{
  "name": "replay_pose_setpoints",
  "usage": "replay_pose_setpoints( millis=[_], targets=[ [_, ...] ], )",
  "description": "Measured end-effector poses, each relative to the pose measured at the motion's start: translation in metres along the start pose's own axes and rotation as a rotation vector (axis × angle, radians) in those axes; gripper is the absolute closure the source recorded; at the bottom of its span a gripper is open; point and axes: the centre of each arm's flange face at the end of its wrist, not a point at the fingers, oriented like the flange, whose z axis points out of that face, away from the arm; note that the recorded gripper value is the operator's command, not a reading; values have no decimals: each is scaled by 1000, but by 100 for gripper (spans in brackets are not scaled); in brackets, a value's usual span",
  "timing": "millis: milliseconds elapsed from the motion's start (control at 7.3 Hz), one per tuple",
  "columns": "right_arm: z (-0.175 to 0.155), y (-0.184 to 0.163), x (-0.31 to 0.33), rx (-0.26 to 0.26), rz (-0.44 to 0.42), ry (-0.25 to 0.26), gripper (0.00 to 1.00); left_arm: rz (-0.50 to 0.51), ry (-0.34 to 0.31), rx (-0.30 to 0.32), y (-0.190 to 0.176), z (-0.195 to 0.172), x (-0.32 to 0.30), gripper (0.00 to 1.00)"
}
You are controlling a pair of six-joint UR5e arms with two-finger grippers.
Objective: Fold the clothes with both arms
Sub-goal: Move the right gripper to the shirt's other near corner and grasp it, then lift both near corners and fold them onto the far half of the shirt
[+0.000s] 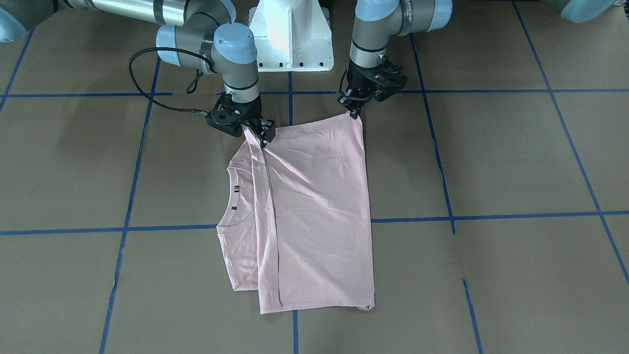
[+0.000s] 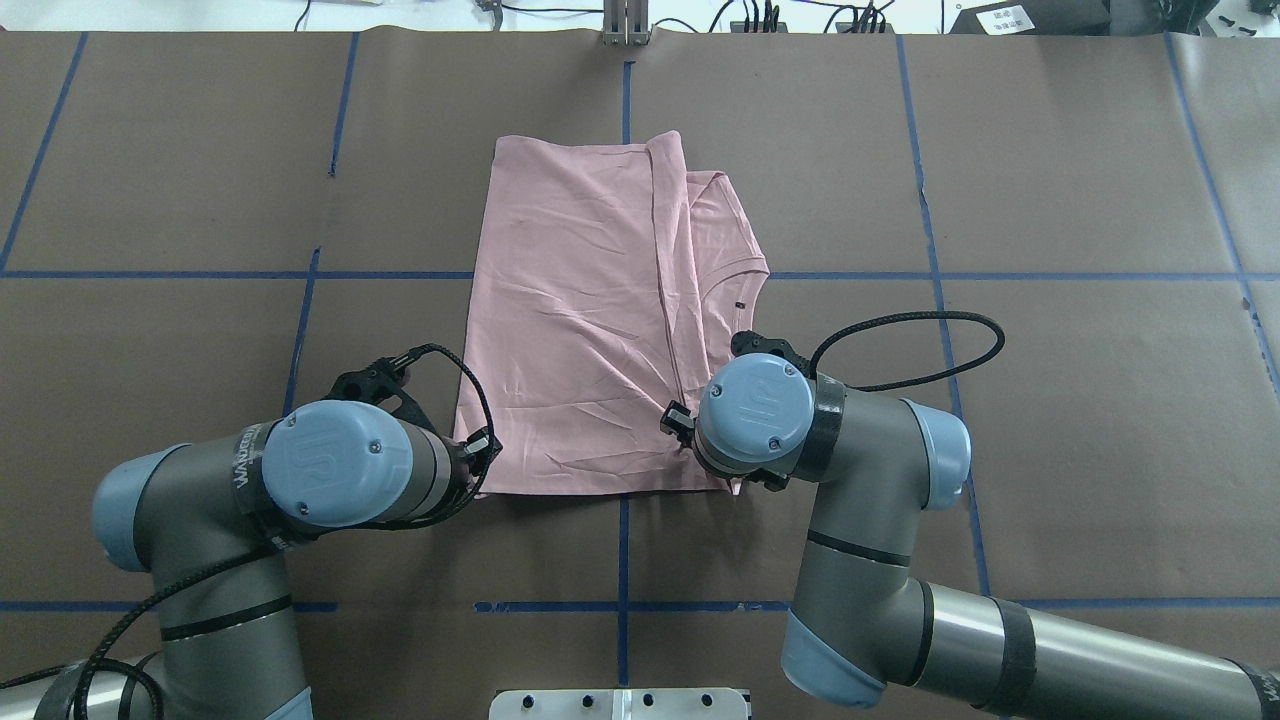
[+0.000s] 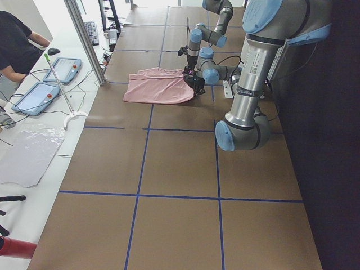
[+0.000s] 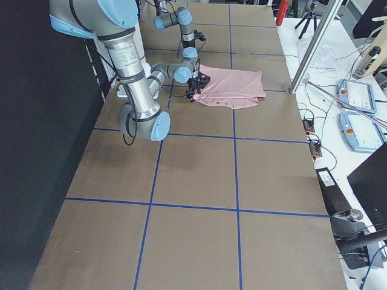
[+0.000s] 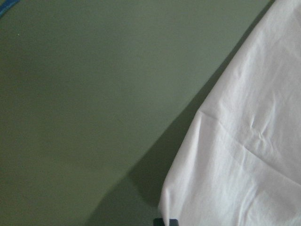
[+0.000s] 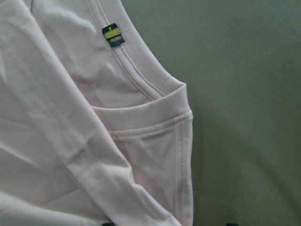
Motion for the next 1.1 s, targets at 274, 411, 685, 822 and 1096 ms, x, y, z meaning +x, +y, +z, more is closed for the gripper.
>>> replay_pose_setpoints(
  millis=[274, 411, 685, 822, 1096],
  targets=[
    [0, 0, 0, -4, -2, 1, 100, 0, -1, 0, 0, 0, 0, 100],
    [-1, 1, 0, -6, -4, 1, 100, 1, -2, 0, 0, 1, 0, 100],
    [-2, 1, 0, -9, -7, -1, 100, 1, -3, 0, 1, 1, -1, 100],
    [-8, 1, -1, -12, -9, -14, 100, 2, -2, -1, 1, 1, 0, 100],
    [-32, 3, -2, -21, -10, -60, 100, 21, 8, -9, 4, -6, 1, 100]
  ],
)
